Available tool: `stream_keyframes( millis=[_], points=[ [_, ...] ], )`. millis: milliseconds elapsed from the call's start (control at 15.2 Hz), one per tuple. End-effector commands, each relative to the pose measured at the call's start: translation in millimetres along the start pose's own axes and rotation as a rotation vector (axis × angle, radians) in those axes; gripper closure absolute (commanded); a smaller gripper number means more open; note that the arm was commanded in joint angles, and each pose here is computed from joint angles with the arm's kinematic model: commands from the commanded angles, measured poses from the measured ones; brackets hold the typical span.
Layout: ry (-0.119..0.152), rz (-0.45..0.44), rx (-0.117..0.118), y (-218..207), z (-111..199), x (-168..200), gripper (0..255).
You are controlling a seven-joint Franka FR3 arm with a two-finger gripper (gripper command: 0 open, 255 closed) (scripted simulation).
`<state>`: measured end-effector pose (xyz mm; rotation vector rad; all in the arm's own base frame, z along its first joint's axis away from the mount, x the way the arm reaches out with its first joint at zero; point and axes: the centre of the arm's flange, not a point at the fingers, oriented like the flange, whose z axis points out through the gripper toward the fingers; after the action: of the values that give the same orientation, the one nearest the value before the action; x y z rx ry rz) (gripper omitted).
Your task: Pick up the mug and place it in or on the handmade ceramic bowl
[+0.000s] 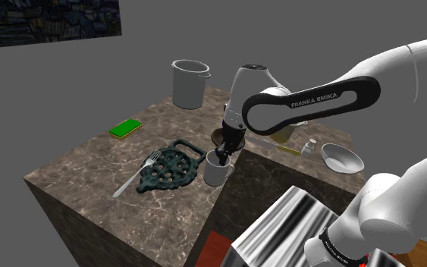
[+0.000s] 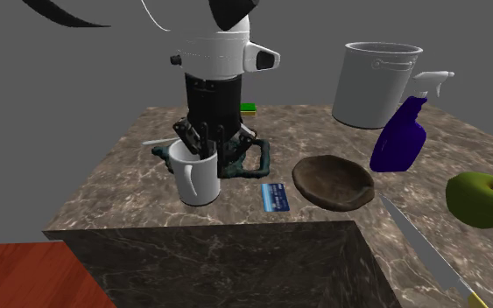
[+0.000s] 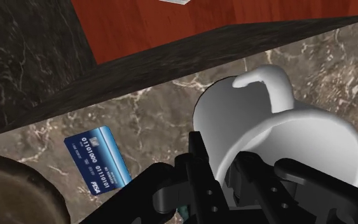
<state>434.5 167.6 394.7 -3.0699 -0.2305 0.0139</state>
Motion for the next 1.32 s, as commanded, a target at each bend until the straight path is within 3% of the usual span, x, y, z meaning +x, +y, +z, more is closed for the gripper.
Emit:
stream_keyframes(
  millis=[0,792,1254],
  points=[
    [0.000,0.000,0.000,0,-11,0,255],
    [0.000,0.000,0.000,-4,-74,0,255],
    [0.000,0.000,0.000,81,-87,33,255]
  ],
)
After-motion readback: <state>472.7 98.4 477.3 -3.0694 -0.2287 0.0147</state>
